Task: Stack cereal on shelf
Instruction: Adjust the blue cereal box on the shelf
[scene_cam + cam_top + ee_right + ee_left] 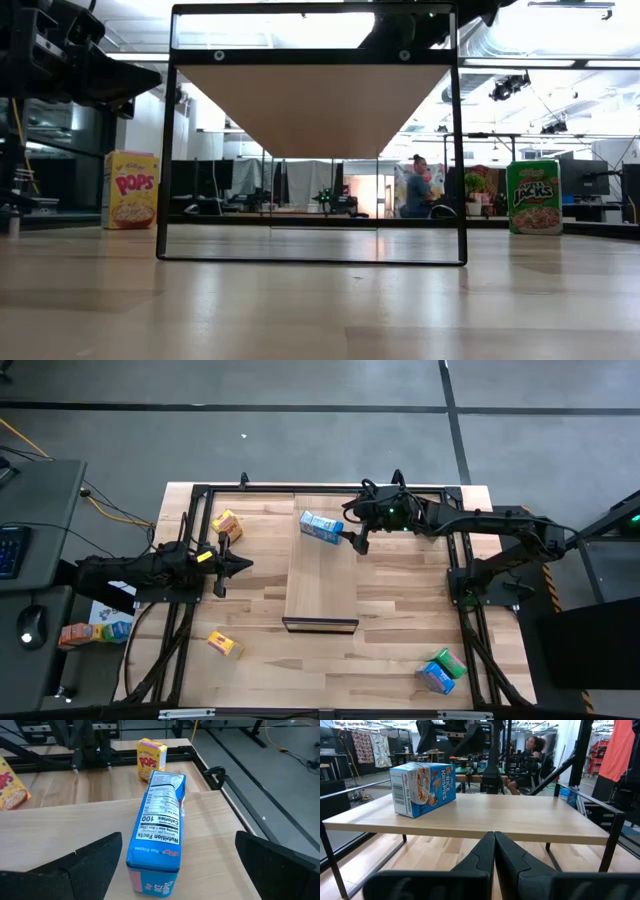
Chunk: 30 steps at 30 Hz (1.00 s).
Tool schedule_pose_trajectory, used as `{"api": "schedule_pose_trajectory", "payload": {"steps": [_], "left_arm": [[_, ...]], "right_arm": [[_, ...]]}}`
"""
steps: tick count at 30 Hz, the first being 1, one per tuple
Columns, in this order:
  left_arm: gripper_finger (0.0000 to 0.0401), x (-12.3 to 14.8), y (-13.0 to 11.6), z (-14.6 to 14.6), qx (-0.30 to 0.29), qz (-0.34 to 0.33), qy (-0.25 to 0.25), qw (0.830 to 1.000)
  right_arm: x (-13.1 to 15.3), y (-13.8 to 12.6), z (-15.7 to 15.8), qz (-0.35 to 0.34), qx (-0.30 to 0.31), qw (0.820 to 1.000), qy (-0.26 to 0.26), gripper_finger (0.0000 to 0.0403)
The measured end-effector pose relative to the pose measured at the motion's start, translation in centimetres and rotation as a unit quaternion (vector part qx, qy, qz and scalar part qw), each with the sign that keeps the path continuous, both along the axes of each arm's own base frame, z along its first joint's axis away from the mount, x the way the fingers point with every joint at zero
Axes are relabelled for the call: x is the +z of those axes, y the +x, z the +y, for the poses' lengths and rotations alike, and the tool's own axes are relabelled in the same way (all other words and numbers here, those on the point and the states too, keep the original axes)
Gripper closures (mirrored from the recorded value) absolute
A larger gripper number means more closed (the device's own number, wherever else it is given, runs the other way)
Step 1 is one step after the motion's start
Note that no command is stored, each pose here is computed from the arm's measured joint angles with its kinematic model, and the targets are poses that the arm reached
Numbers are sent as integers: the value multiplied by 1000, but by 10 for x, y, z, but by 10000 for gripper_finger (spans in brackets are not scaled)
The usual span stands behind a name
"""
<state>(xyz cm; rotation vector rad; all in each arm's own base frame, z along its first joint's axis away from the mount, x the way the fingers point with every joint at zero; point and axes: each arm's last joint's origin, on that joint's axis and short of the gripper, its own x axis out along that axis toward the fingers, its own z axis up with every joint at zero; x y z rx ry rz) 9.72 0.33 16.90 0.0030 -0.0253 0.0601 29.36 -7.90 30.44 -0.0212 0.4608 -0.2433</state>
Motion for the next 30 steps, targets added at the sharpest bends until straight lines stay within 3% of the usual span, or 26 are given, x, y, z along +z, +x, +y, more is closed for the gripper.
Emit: {"api": "schedule_pose_trajectory", "payload": {"steps": [25,30], "left_arm": [[398,0,0,0,0,0,0,1000],[398,0,0,0,0,0,0,1000]], "right_arm": [[-1,-1,0,0,-15,1000,28,13],[-12,5,0,20,5,999,42,13]]}}
